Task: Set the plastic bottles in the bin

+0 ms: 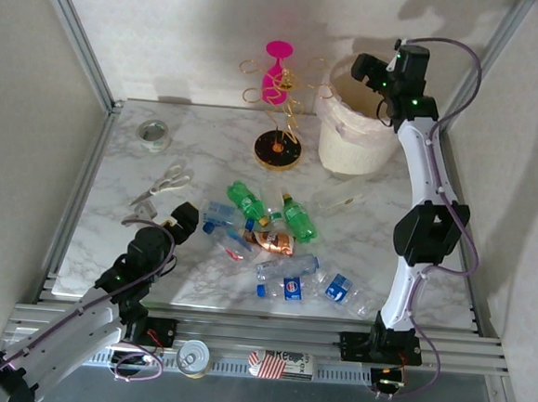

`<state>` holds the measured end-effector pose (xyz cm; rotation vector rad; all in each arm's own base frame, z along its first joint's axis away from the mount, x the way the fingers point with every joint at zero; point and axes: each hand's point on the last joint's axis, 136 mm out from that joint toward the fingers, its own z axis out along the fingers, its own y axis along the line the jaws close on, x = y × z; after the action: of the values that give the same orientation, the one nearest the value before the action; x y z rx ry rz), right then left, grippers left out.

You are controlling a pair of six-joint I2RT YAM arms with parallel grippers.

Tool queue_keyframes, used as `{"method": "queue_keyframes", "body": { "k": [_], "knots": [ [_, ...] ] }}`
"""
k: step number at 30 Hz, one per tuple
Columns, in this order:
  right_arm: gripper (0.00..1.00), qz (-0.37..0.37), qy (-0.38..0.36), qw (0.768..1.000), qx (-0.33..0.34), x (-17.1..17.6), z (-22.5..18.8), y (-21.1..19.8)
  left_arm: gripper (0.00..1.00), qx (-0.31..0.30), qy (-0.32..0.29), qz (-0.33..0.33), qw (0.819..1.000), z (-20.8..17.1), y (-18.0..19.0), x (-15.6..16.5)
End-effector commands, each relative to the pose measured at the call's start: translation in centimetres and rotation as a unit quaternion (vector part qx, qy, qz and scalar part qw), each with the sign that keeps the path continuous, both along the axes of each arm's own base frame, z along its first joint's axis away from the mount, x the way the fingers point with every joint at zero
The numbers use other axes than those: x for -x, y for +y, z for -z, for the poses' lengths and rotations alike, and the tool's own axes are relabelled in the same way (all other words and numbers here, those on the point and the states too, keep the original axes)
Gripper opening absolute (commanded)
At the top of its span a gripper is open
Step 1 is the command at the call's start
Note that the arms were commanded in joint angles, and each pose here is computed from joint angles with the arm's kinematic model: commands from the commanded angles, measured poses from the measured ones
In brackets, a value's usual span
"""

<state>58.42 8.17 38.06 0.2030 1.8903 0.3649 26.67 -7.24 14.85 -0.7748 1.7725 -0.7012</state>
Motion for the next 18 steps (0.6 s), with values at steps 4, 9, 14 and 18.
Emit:
{"method": "queue_keyframes", "body": {
  "k": [4, 9, 14, 18],
  "knots": [
    [0.99, 0.001, -0.106, 0.994, -0.013, 7.7, -8.7, -1.1, 0.99, -0.001, 0.03, -0.012, 0.999, 1.4, 0.3, -0.3],
    [0.99, 0.003, -0.134, 0.991, -0.021, 13.7, -8.7, -1.9, 0.99, -0.013, 0.067, 0.002, 0.998, 1.9, -0.7, -0.8],
    [0.99, -0.024, -0.127, 0.991, -0.042, 18.8, -6.2, -1.5, 1.0, -0.014, 0.1, 0.01, 0.995, 2.9, -2.3, -0.6],
    [0.99, -0.051, -0.11, 0.988, -0.091, 21.9, -1.8, -0.7, 1.0, -0.023, 0.115, 0.006, 0.993, 3.2, -3.5, 0.1]
  ]
}}
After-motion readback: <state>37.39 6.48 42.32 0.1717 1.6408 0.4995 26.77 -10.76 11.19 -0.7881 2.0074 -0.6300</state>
